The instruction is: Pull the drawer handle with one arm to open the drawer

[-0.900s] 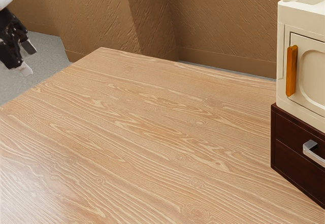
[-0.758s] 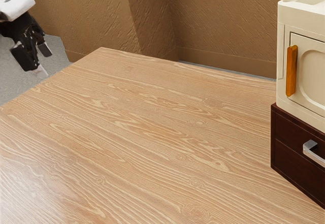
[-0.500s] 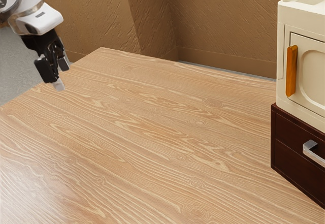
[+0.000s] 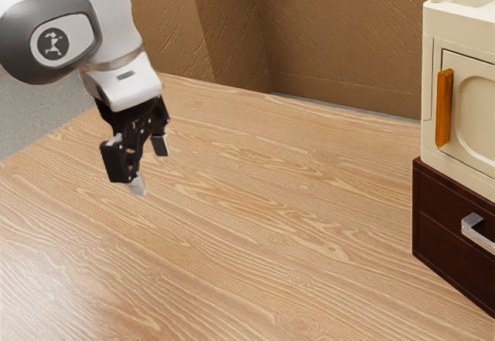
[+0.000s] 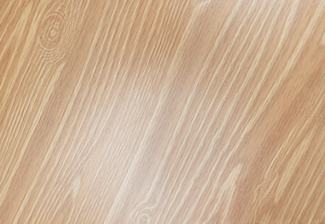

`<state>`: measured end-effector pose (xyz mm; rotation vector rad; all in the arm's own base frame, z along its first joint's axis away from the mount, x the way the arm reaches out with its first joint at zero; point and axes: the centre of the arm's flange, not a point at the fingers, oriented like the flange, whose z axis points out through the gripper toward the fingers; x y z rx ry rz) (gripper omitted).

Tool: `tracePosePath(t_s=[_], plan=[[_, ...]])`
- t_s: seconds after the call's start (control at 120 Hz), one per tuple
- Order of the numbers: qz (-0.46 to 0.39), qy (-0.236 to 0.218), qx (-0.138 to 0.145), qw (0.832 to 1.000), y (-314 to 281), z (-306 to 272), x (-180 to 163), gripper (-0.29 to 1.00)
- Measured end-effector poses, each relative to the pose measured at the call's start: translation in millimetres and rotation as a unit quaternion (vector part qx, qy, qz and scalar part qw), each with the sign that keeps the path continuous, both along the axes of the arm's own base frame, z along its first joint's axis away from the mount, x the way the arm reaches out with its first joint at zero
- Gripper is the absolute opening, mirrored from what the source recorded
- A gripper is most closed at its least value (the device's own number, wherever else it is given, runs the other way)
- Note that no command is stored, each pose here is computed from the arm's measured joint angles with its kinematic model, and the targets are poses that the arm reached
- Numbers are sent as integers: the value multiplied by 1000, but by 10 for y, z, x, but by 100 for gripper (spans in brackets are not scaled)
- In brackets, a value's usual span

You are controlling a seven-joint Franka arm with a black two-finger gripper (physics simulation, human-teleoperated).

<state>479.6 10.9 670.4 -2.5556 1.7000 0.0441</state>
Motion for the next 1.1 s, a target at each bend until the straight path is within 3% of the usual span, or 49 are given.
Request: tracePosePath(t_s=[0.242, 0.475, 1.1], plan=[[-107, -18, 31, 994, -628, -419, -184, 70], [-201, -46, 39, 978, -1334, -807, -120, 70], [-366, -99, 46, 924, -2938, -737, -330, 70]])
